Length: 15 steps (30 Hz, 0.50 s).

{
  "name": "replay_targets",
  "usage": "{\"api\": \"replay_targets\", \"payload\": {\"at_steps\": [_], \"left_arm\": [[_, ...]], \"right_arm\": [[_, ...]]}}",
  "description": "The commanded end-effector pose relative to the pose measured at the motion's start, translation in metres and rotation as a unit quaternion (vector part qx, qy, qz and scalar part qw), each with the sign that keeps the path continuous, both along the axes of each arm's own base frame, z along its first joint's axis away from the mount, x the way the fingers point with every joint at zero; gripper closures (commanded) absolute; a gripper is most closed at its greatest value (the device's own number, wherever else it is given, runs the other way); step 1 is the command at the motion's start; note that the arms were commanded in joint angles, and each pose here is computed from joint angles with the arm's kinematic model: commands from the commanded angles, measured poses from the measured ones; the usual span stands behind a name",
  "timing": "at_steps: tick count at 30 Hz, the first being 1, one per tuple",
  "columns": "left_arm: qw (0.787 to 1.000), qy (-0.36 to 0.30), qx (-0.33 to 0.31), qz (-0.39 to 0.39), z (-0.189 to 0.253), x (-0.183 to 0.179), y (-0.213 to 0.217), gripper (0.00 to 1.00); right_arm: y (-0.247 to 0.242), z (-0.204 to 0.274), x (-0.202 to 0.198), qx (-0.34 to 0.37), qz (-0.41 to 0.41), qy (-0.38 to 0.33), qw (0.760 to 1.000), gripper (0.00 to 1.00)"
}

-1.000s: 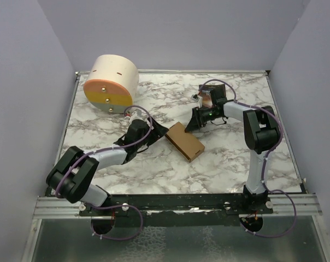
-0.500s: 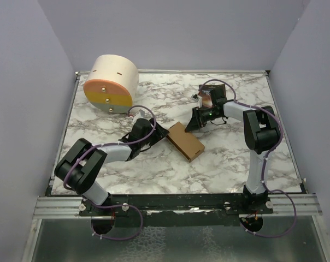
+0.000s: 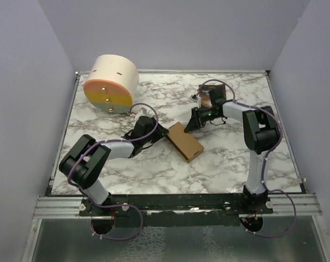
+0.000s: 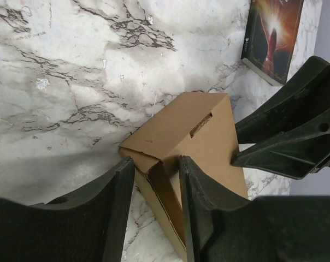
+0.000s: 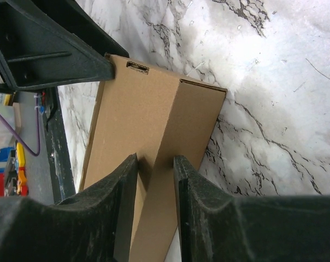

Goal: Fold the paper box

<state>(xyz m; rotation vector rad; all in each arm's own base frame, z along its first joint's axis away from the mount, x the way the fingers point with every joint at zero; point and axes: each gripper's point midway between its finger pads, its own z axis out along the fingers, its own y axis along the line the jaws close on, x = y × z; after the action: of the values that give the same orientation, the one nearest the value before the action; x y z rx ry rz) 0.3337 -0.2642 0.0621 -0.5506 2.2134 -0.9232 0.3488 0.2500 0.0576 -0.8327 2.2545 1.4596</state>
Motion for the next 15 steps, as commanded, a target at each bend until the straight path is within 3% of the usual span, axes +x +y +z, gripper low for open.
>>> {"api": "replay_targets", "payload": {"at_steps": [1,10,15], "left_arm": [[1.0,-0.016,-0.01,-0.014,0.01,0.006,-0.011,0.62],[0.999,-0.014,0.001,-0.031,0.007,0.009,-0.017,0.77],[0.999,-0.011,0.006,-0.049,0.004,0.009,-0.022,0.91]], "right_arm": [[0.005,-0.013,-0.005,-0.014,0.012,0.003,1.0,0.69],[0.012,-0.015,-0.012,-0.017,0.026,0.0,1.0,0.7],[0.014,-0.014,-0.014,-0.016,0.03,-0.002,0.999,0.71]]}}
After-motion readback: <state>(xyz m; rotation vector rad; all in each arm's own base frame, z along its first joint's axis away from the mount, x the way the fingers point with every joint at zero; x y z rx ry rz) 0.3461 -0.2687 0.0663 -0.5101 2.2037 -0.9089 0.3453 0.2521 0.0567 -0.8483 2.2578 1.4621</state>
